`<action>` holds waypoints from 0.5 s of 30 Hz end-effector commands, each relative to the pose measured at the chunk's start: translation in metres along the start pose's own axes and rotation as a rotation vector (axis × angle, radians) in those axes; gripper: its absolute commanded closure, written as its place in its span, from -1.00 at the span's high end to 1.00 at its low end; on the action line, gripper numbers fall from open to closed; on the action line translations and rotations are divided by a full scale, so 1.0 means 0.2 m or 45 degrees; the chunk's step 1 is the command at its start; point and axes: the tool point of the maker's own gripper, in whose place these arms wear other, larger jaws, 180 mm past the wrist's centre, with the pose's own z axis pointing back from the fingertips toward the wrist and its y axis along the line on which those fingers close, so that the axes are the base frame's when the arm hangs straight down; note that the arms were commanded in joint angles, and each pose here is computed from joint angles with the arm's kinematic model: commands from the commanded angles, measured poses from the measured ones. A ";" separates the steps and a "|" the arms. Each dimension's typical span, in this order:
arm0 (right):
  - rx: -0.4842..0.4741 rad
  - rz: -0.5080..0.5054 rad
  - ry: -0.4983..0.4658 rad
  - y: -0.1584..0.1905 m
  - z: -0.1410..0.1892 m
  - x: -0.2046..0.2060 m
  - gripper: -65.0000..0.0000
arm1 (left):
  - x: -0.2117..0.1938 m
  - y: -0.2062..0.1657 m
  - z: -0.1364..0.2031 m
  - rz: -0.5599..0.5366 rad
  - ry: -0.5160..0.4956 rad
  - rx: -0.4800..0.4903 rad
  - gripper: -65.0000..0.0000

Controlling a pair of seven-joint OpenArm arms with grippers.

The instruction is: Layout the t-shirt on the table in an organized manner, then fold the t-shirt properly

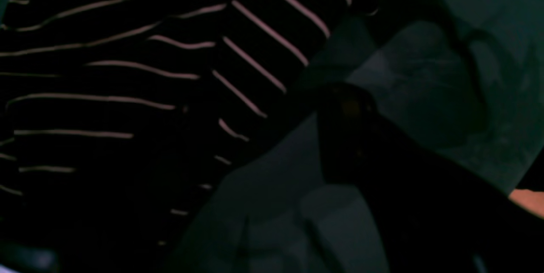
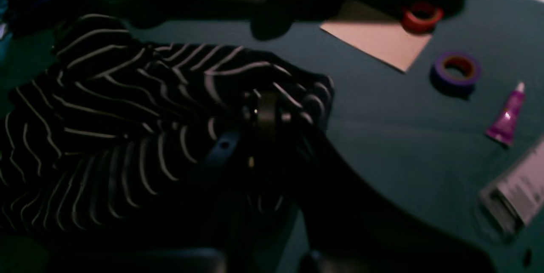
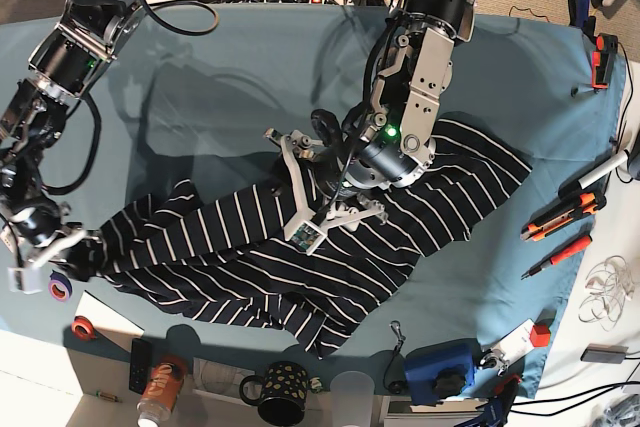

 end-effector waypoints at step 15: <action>0.060 0.304 -0.025 0.36 -0.51 0.32 -0.86 | 0.01 -0.05 0.01 0.020 -0.046 -0.029 0.06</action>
